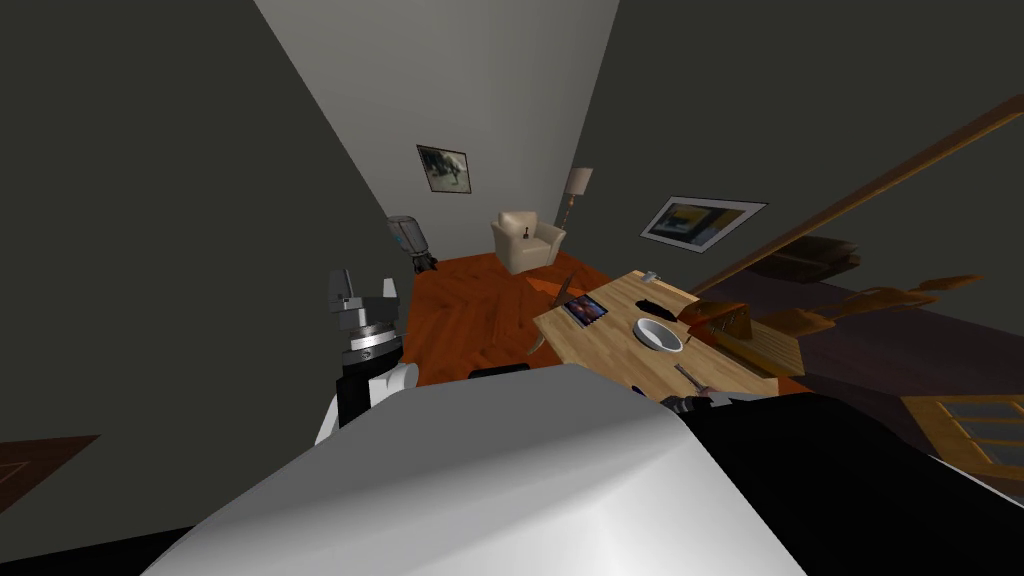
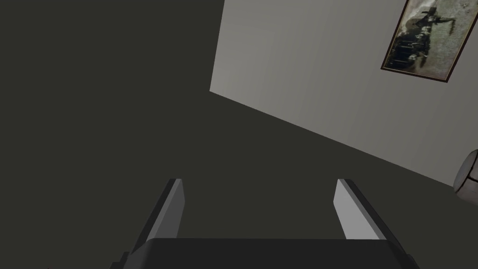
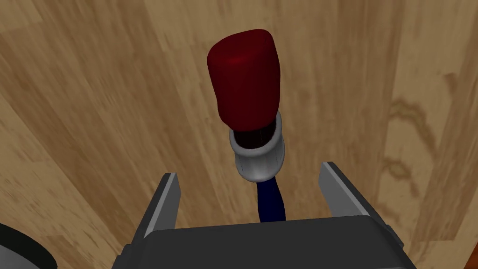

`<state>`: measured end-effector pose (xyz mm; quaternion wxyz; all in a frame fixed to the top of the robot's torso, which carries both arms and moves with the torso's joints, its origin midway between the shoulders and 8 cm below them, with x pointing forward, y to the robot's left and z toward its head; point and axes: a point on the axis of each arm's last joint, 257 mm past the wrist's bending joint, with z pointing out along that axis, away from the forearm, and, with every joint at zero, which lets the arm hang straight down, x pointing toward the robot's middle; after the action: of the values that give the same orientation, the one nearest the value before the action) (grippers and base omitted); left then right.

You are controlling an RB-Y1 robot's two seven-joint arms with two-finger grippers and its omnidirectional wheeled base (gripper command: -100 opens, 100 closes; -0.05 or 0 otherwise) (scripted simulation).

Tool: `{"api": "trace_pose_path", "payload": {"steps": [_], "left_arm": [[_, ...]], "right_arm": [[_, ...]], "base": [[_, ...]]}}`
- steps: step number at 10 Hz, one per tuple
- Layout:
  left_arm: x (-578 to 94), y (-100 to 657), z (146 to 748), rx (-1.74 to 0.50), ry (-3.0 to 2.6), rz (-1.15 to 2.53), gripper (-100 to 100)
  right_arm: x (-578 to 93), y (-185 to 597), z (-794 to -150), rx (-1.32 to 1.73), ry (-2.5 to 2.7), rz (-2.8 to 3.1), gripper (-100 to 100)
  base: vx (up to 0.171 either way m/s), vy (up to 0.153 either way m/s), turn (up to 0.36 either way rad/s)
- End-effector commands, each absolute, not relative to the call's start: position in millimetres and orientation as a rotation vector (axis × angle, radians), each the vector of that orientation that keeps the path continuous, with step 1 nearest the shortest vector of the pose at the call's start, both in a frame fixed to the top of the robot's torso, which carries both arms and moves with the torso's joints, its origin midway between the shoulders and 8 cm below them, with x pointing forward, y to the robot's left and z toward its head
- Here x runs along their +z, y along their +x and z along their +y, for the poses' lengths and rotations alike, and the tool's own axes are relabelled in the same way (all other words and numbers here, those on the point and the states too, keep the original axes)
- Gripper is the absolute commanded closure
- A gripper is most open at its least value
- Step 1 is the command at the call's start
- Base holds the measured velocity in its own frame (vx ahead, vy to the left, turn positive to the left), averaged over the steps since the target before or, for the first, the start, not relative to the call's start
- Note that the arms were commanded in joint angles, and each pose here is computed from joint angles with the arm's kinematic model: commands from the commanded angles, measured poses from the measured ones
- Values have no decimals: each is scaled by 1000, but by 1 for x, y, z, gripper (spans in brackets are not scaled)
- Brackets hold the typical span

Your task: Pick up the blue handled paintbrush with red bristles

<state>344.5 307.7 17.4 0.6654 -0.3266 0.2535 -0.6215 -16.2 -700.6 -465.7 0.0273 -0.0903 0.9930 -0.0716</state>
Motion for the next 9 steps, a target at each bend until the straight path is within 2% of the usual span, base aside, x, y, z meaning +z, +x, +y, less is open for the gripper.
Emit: {"api": "trace_pose_path", "payload": {"steps": [1,5,6,7,9], "left_arm": [[17,344,308,-1403,-737,572,0],[17,344,308,-1403,-737,572,0],[17,344,308,-1403,-737,572,0],[17,344,308,-1403,-737,572,0],[17,344,308,-1403,-737,572,0]], "right_arm": [[-466,-16,-701,-221,-279,3066,100],[-466,-16,-700,-219,-281,3066,100],[-466,-16,-700,-219,-280,3066,0],[-454,-12,-707,-220,-285,3062,100],[-445,-9,-712,-218,-291,3058,100]], "base": [[0,0,0],[0,0,0],[0,0,0],[-13,25,-56],[-28,55,-47]]}}
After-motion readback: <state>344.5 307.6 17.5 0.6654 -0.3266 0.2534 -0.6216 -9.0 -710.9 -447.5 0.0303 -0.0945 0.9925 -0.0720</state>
